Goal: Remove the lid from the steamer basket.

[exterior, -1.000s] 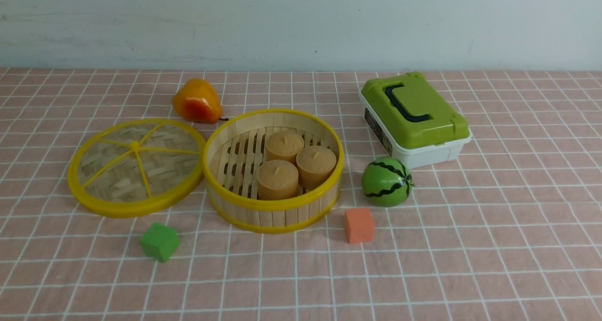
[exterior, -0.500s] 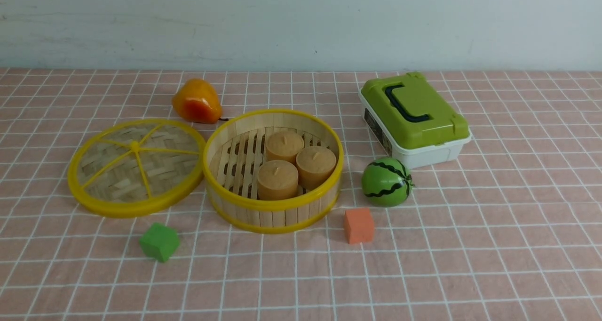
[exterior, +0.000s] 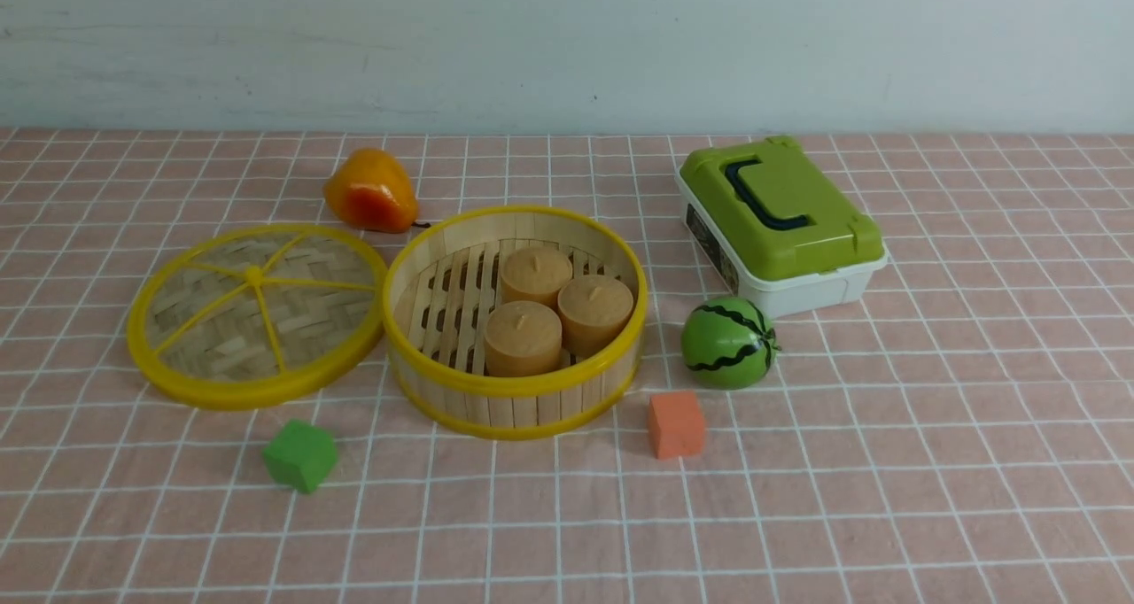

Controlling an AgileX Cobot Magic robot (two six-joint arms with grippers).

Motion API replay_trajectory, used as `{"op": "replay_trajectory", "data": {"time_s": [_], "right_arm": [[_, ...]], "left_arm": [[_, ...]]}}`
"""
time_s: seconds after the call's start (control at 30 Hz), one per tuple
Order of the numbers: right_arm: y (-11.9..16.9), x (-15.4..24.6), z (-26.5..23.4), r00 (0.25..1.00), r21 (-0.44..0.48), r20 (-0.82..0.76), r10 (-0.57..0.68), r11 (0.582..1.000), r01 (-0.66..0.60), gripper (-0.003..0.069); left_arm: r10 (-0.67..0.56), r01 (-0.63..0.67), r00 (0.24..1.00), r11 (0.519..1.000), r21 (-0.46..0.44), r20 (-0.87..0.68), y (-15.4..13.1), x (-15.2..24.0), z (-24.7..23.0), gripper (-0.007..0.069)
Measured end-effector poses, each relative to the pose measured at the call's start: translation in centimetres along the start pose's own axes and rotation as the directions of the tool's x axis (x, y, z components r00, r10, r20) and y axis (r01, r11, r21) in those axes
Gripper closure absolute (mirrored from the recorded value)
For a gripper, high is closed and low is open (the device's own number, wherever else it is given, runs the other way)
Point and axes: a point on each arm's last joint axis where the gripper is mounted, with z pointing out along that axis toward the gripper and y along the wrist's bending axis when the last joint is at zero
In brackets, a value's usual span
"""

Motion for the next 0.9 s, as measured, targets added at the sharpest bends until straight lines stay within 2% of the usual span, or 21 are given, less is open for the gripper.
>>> {"op": "replay_trajectory", "data": {"time_s": [0.9], "right_arm": [[0.00,0.00,0.00,1.000,0.000,0.000,0.000,1.000,0.000,0.0418]], "left_arm": [[0.000,0.000,1.000,1.000,0.000,0.000,0.00,0.00,0.00,0.0620]]}}
